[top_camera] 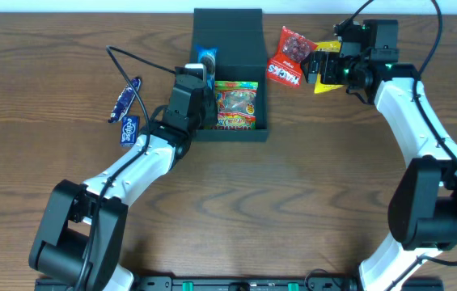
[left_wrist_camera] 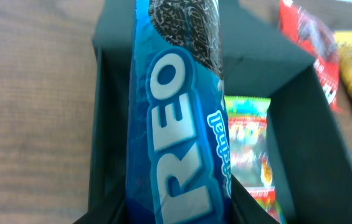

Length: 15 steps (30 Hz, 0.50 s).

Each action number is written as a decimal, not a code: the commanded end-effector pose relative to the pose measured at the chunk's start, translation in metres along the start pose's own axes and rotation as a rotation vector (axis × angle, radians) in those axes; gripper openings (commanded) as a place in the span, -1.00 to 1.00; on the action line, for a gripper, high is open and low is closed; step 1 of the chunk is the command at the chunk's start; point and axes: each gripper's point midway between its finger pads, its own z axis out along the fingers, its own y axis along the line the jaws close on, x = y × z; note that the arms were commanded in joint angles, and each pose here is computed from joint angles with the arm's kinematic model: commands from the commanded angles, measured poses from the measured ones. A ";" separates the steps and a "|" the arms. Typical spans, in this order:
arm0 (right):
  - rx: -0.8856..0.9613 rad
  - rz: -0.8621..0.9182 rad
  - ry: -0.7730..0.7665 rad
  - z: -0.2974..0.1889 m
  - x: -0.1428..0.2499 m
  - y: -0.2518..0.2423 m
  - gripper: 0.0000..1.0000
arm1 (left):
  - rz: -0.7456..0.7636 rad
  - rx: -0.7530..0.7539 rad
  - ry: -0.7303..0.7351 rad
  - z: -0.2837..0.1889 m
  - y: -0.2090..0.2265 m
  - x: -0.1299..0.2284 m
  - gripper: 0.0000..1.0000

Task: Pack container
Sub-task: 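Lower the Oreo pack into the box with the left gripper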

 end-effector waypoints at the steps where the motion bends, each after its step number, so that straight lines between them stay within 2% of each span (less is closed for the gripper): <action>1: -0.010 0.002 -0.047 -0.015 -0.017 0.004 0.99 | -0.009 0.012 0.025 -0.003 -0.002 0.003 -0.88; 9: -0.011 0.002 -0.047 -0.015 -0.017 0.004 0.99 | -0.008 0.002 0.048 -0.003 0.001 0.009 -0.88; 10: -0.011 0.002 -0.047 -0.015 -0.017 0.004 0.98 | -0.008 0.002 0.048 -0.003 0.001 0.009 -0.82; 11: -0.011 0.002 -0.047 -0.015 -0.017 0.004 0.98 | -0.008 0.003 0.047 -0.004 0.000 0.009 -0.56; 12: -0.011 0.002 -0.047 -0.015 -0.017 0.004 0.99 | -0.007 0.004 0.043 -0.004 0.000 0.008 -0.21; 15: -0.011 0.002 -0.047 -0.015 -0.017 0.004 0.98 | -0.003 0.017 0.010 -0.008 -0.003 -0.002 0.04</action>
